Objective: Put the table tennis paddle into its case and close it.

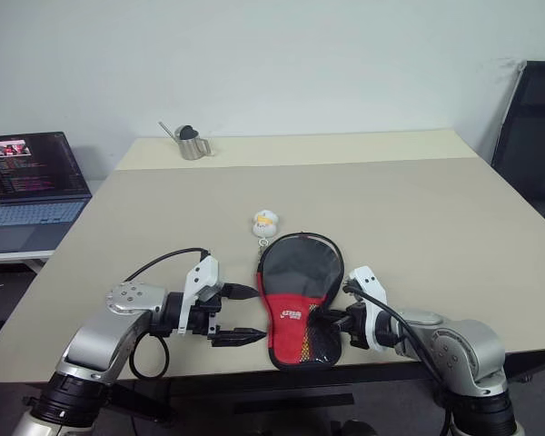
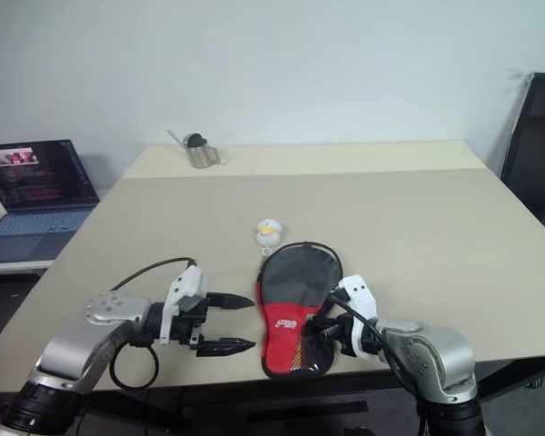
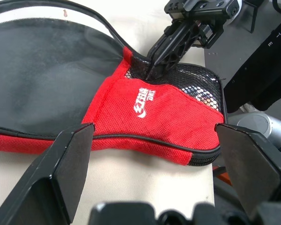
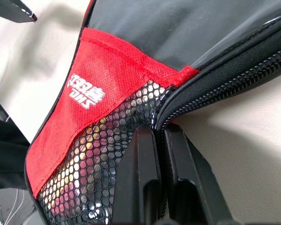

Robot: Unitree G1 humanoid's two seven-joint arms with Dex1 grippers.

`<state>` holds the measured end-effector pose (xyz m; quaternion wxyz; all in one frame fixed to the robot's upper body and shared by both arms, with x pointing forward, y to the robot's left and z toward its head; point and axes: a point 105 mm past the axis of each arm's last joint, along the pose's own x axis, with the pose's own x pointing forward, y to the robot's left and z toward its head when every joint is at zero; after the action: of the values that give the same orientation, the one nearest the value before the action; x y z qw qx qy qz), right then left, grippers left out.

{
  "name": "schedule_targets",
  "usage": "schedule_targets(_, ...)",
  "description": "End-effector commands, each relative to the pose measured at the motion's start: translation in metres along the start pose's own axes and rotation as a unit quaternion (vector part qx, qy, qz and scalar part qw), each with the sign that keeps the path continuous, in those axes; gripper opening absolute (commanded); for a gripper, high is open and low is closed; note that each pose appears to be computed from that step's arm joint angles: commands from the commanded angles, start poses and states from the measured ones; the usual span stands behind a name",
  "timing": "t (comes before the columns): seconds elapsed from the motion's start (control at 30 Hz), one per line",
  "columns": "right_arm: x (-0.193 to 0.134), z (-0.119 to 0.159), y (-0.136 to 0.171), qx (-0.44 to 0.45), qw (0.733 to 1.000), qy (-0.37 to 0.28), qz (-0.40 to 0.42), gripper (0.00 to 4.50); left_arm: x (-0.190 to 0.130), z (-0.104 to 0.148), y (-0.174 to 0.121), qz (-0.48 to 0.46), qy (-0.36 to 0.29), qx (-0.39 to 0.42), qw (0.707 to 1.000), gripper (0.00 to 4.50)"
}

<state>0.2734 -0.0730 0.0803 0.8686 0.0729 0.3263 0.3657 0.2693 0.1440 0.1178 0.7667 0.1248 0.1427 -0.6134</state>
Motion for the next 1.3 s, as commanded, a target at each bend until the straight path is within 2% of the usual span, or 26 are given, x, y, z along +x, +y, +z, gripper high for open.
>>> schedule_targets(0.03,-0.011,-0.001,-0.007,0.010,0.999,-0.010,-0.032,0.02,-0.003,0.004,0.001,0.007,-0.003,0.014,1.000,4.50)
schedule_targets(0.13,-0.017,-0.002,-0.007,0.019,0.999,-0.018,-0.047,0.71,-0.002,0.002,0.001,0.009,-0.004,0.012,1.000,4.50)
schedule_targets(0.37,-0.029,0.005,-0.004,0.024,0.996,-0.044,-0.068,3.02,-0.001,0.001,0.002,0.014,-0.006,0.013,1.000,4.50)
schedule_targets(0.5,-0.043,0.034,0.005,-0.059,0.992,-0.103,-0.036,4.44,-0.002,0.002,0.005,0.024,-0.011,0.012,1.000,4.50)
schedule_targets(0.7,-0.058,0.067,0.023,-0.132,0.978,-0.154,0.051,4.48,-0.008,0.012,0.024,0.078,-0.042,0.002,0.996,4.50)
schedule_targets(0.87,-0.049,0.077,0.029,-0.180,0.968,-0.156,0.076,4.48,-0.011,0.022,0.042,0.134,-0.067,-0.006,0.989,4.50)
schedule_targets(1.07,0.006,0.088,0.025,-0.208,0.964,-0.152,0.063,4.48,-0.022,0.034,0.078,0.249,-0.086,-0.011,0.965,4.50)
schedule_targets(1.3,0.044,0.087,0.004,-0.199,0.969,-0.146,0.019,4.48,-0.021,0.037,0.097,0.297,-0.076,-0.022,0.951,4.50)
